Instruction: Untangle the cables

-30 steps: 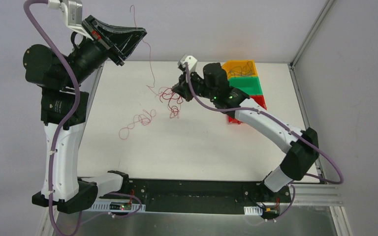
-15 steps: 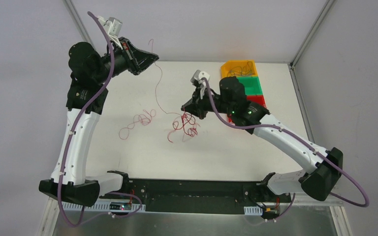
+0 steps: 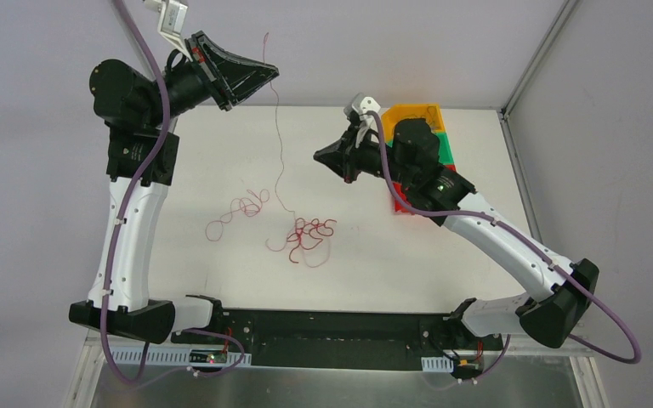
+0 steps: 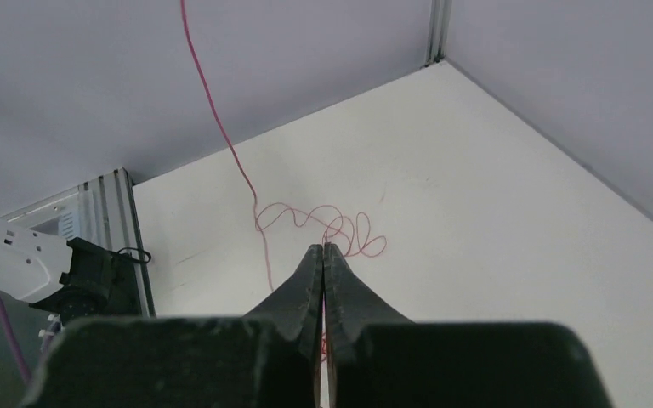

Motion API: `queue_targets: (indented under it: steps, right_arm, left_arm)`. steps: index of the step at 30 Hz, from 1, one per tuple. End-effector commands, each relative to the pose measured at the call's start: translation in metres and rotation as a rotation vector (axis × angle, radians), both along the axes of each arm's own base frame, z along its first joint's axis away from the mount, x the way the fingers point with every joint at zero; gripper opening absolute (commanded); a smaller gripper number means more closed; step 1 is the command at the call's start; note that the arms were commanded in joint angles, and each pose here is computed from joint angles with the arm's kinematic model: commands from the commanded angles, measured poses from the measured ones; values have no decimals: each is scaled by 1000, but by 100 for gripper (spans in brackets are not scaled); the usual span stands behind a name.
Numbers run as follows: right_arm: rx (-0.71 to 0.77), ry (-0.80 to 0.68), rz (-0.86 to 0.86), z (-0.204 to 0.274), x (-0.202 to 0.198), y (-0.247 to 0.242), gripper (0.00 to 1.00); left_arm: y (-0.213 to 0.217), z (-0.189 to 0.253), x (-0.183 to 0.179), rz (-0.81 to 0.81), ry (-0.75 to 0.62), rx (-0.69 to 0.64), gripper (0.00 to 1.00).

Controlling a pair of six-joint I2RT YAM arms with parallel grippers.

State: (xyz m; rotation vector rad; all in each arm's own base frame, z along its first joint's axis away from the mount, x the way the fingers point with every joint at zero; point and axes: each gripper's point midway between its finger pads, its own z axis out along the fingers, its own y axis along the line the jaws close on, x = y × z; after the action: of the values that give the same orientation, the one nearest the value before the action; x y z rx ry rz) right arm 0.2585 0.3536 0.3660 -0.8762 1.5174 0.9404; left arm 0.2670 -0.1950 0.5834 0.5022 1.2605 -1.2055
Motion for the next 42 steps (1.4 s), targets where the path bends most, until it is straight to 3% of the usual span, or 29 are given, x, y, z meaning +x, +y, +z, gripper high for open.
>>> queue_targets:
  steps: [1,2,3,4,5,6,7,8,12,18,21,22,24,25,28,33,35,37,40,42]
  right_arm:
    - [44,-69,-12,20,4,2,0]
    - [26,-70,12,15,0,2,0]
    - [-9,-65,61,6,-8,3,7]
    - [-54,-49,105,-7,-18,3,26]
    - [-78,-24,128,-20,-25,3,51]
    - [-94,-10,150,-33,-32,5,68]
    - [-112,-14,167,-46,-38,6,79]
    - [-137,-33,179,-60,-42,7,86]
    - [-183,-131,163,-101,-32,22,89]
    - [-126,-193,106,-117,14,68,87]
    - [-91,-201,51,-117,40,88,76]
    - [-84,-217,27,-117,49,93,63]
    - [-85,-258,-22,-118,64,95,6]
    - [-81,-271,-42,-116,69,92,0]
    - [-49,-275,-21,-80,58,79,0]
    - [135,-232,85,79,4,57,0]
    - [158,-202,123,111,-14,48,0]
    - [88,-142,140,81,-17,48,0]
    - [-144,131,108,-69,-2,44,0]
    - [-261,267,114,-138,-6,39,0]
  left_arm:
    - [3,6,2,5,-4,-39,0]
    - [4,8,1,17,-12,-42,0]
    - [5,10,2,26,-15,-44,0]
    - [5,11,3,28,-12,-46,0]
    - [5,13,4,25,-7,-50,0]
    - [4,16,5,23,-5,-55,0]
    - [4,19,5,21,-11,-56,0]
    - [4,22,4,19,-17,-59,0]
    - [4,44,-1,9,-58,-76,0]
    - [5,60,-3,14,-99,-83,0]
    - [5,60,-4,19,-100,-78,0]
    - [5,60,-5,24,-105,-75,0]
    - [7,58,-4,47,-109,-61,0]
    - [9,56,-2,66,-108,-55,0]
    - [19,34,13,161,-56,-36,0]
    - [45,-30,53,339,106,-6,0]
    - [51,-67,69,378,188,17,0]
    - [54,-104,79,408,263,43,0]
    - [55,-179,90,415,436,89,0]
    - [47,-225,88,363,557,106,0]
